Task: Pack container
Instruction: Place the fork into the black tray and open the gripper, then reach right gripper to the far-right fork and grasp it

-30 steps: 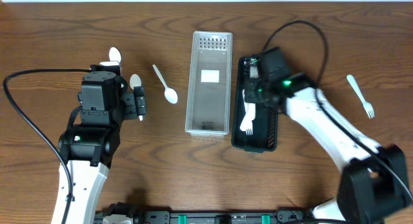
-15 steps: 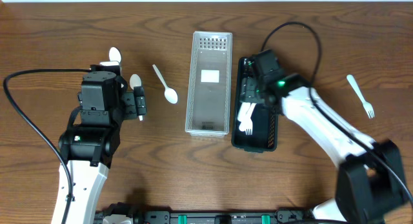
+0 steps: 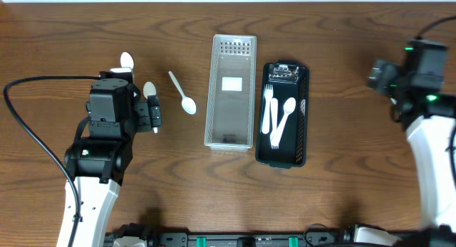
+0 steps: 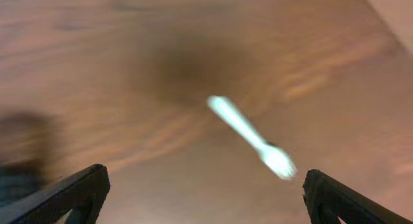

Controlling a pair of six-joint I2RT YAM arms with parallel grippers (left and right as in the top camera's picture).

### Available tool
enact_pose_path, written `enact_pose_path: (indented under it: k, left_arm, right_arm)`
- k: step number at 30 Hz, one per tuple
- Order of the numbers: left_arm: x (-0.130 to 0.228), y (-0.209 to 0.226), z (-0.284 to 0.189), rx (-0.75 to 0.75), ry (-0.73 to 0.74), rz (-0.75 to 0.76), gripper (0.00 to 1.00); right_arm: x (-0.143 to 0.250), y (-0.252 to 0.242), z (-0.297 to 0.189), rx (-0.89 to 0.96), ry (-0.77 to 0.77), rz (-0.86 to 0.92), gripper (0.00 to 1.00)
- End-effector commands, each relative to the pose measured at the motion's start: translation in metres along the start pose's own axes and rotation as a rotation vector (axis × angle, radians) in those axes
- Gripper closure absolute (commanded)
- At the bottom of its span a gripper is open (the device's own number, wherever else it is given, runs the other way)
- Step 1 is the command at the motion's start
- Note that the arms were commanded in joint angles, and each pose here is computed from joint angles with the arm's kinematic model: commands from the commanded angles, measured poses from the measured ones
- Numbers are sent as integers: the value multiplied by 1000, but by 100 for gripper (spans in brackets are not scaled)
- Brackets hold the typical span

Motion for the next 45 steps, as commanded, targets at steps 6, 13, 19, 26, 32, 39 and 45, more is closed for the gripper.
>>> enact_pose_path:
  k: [6,13,19,26,32,39,45]
  left_arm:
    - [-6,2,-5,-14,-20,-1,2]
    - [-6,2,-5,-14,-20,-1,2]
    - [-6,2,-5,-14,-20,-1,2]
    - [-6,2,-5,-14,-20,-1,2]
    - [-6,2,-5,-14,-20,-1,2]
    - [-6,2,-5,-14,-20,-1,2]
    - [-6,2,-5,-14,-20,-1,2]
  right_arm:
    - [18,-52,101,-133,181,-46,1]
    - [49,-63,154,-247,277,-204,8]
    - [52,-64,163,-243,280,-231,10]
    - [52,-64,163,-239,276,-231,12]
    - [52,-64,163,-239,276,-231,12]
    - [57,-64,166,-242,298,-228,9]
    - [64,-64,172,-244,329,-216,9]
Point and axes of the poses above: each gripper's point midway between its finger pads, its own z axis out along the fingers, its own y axis along the line the jaws close on, x = y × z, the point moved 10 cm from there along -z, back along the fingers
